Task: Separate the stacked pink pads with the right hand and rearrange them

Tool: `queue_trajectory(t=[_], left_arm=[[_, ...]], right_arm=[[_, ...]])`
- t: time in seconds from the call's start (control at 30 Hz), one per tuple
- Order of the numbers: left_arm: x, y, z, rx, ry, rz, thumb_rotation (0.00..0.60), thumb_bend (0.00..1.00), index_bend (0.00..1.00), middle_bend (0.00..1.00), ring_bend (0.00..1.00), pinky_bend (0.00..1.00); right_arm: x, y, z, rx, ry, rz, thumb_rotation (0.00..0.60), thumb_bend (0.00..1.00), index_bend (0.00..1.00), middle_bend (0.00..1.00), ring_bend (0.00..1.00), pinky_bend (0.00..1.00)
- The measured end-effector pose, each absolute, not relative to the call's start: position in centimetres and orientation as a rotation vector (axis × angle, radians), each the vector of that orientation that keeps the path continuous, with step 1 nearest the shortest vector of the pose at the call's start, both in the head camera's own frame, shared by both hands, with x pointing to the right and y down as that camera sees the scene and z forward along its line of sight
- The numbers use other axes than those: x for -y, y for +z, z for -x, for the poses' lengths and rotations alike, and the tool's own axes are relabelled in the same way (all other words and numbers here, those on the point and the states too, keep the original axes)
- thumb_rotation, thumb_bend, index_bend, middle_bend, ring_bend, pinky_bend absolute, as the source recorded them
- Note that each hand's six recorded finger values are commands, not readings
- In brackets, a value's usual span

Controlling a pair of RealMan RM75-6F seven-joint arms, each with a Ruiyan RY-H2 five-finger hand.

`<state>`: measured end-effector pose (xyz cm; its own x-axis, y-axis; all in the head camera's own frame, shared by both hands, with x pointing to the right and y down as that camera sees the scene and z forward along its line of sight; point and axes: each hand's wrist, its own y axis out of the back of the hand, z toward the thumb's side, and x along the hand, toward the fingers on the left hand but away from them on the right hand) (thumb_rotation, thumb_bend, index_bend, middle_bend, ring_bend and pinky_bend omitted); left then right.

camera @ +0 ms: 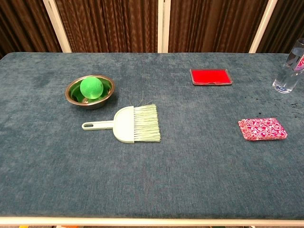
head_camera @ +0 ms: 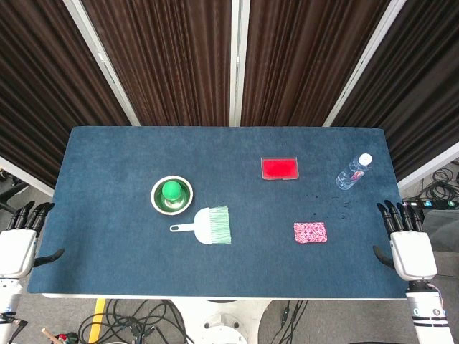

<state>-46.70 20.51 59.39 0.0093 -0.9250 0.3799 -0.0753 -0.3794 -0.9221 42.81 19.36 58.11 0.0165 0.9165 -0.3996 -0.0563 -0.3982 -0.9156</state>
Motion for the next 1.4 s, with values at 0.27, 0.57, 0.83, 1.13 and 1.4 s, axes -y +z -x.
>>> queue_trajectory(t=[0.27,0.57,0.83,1.13,1.4], left_arm=[[-20.5,59.6,46.5,-1.052,-1.464,1.558,0.6,0.0,0.1,0.12,0.01,0.12],[-20.5,59.5,46.9,-1.037,-1.495,1.565,0.6,0.0,0.1,0.12,0.01,0.12],[-20.5,59.9,47.0,-1.051,-1.5,1.573,0.6,0.0,0.1,0.12,0.01,0.12],[-21.0,61.1,47.3,-1.026,-1.507,1.605,0.6,0.0,0.1,0.12,0.01,0.12],[-21.3,61.4,47.3,-1.02,-1.485,1.62,0.6,0.0,0.1,0.12,0.01,0.12]], right_arm=[[-19.4,58.7,-42.4,0.924,1.498,1.485,0.6,0.16,0.06,0.1,0.0,0.0],[-18.9,59.2,-41.4,0.887,1.51,1.466,0.6,0.17,0.09,0.15,0.0,0.0],[-17.6,61.2,-40.9,0.81,1.566,1.581,0.6,0.19,0.14,0.21,0.02,0.02],[-16.0,64.8,-39.4,0.723,1.571,1.611,0.6,0.18,0.15,0.24,0.03,0.02],[-16.3,67.8,-36.7,0.632,1.588,1.642,0.6,0.15,0.19,0.25,0.04,0.02]])
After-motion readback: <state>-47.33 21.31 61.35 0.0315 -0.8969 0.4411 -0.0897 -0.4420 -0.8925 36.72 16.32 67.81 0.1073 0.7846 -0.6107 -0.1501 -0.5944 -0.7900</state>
